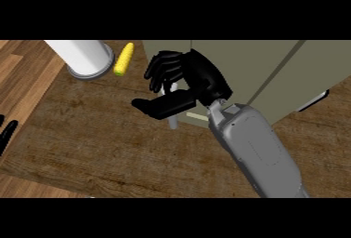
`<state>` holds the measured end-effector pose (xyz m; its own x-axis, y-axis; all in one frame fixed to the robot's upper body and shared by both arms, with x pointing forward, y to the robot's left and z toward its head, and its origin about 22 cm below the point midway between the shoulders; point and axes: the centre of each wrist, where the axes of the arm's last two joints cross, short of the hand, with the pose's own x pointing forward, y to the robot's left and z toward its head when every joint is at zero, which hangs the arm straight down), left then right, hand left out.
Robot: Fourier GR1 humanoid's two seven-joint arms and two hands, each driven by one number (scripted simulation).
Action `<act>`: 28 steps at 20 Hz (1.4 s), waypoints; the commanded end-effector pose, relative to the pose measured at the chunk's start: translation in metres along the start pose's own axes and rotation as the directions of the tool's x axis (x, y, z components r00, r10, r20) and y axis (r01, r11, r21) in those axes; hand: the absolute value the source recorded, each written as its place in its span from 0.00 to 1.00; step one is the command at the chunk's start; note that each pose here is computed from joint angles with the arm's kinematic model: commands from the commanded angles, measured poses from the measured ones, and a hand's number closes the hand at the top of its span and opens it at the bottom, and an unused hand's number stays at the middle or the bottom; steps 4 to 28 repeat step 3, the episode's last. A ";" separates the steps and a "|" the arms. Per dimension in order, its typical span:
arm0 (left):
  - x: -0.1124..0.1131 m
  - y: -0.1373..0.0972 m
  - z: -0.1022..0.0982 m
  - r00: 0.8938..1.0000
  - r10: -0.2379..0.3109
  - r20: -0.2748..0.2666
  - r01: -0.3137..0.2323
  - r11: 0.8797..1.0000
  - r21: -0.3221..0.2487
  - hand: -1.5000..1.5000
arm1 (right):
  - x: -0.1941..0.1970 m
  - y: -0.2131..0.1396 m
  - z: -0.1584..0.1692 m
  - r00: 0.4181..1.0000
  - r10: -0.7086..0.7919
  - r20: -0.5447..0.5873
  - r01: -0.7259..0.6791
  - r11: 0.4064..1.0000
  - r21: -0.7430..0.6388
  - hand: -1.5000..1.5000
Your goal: Pick up the bottled water, place it into the cabinet and close the cabinet
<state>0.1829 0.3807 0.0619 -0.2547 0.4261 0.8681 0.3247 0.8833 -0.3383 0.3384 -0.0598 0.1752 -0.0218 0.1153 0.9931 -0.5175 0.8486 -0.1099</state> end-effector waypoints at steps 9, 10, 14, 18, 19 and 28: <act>-0.006 0.001 0.007 1.000 0.007 0.001 -0.007 1.000 0.020 0.00 | 0.036 -0.015 -0.034 0.996 -0.073 0.052 0.080 0.985 -0.155 0.00; -0.006 0.001 0.007 1.000 0.007 0.001 -0.007 1.000 0.020 0.00 | 0.036 -0.015 -0.034 0.996 -0.073 0.052 0.080 0.985 -0.155 0.00; -0.006 0.001 0.007 1.000 0.007 0.001 -0.007 1.000 0.020 0.00 | 0.036 -0.015 -0.034 0.996 -0.073 0.052 0.080 0.985 -0.155 0.00; -0.006 0.001 0.007 1.000 0.007 0.001 -0.007 1.000 0.020 0.00 | 0.036 -0.015 -0.034 0.996 -0.073 0.052 0.080 0.985 -0.155 0.00; -0.006 0.001 0.007 1.000 0.007 0.001 -0.007 1.000 0.020 0.00 | 0.036 -0.015 -0.034 0.996 -0.073 0.052 0.080 0.985 -0.155 0.00; -0.006 0.001 0.007 1.000 0.007 0.001 -0.007 1.000 0.020 0.00 | 0.036 -0.015 -0.034 0.996 -0.073 0.052 0.080 0.985 -0.155 0.00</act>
